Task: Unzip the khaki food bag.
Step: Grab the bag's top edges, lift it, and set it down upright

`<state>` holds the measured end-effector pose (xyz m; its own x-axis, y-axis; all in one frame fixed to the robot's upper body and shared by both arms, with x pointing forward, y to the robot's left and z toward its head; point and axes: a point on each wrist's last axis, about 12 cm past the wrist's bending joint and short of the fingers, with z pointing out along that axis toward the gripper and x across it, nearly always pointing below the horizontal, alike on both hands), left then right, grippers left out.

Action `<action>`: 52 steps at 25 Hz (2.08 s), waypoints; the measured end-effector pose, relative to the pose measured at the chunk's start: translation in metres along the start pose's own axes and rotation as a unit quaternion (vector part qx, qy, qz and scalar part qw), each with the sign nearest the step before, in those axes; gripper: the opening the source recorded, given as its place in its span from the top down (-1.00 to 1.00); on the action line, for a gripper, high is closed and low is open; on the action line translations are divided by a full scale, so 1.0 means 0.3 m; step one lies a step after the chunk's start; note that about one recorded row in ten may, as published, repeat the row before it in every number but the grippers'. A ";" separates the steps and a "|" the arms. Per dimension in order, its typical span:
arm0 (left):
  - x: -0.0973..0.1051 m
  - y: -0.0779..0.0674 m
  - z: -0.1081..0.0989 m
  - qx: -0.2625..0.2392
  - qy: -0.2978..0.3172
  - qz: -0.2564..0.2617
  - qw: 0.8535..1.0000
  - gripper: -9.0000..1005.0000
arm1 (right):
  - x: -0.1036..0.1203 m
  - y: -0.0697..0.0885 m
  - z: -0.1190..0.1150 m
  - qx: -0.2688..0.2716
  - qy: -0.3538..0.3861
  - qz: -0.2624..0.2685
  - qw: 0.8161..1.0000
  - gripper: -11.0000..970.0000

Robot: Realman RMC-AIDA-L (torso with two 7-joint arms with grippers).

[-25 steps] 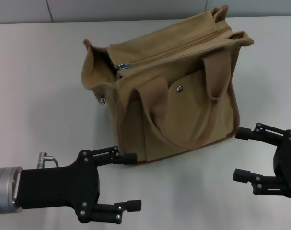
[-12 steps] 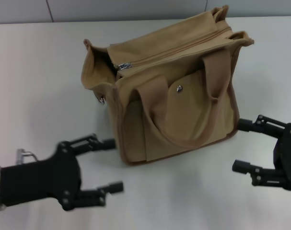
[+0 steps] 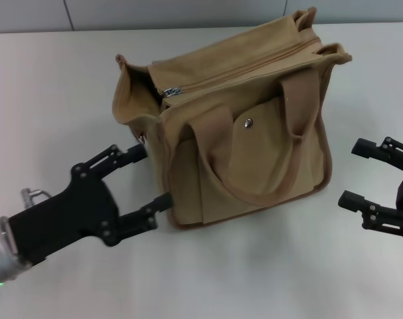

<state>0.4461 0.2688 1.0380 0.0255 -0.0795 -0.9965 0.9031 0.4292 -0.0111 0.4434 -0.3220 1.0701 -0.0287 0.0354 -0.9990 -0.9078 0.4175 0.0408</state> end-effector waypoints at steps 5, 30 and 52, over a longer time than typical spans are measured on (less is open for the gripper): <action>0.036 -0.019 0.068 -0.032 -0.016 0.026 0.999 -0.58 | 0.011 0.001 0.004 0.006 -0.001 0.003 1.000 -0.72; 0.049 -0.014 0.091 -0.170 -0.059 0.040 0.983 0.68 | 0.007 -0.002 -0.030 0.110 -0.084 -0.016 0.990 -0.72; -0.187 0.197 0.176 -0.081 -0.159 0.160 0.971 0.81 | -0.178 -0.165 0.214 0.196 -0.364 -0.082 0.907 -0.72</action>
<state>0.5207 0.2511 1.0977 0.4482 -0.1811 -0.8754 0.7487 0.6111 0.2569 0.5168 -0.2861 1.1226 0.5067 0.4741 -0.7200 -0.6518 0.7573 0.0400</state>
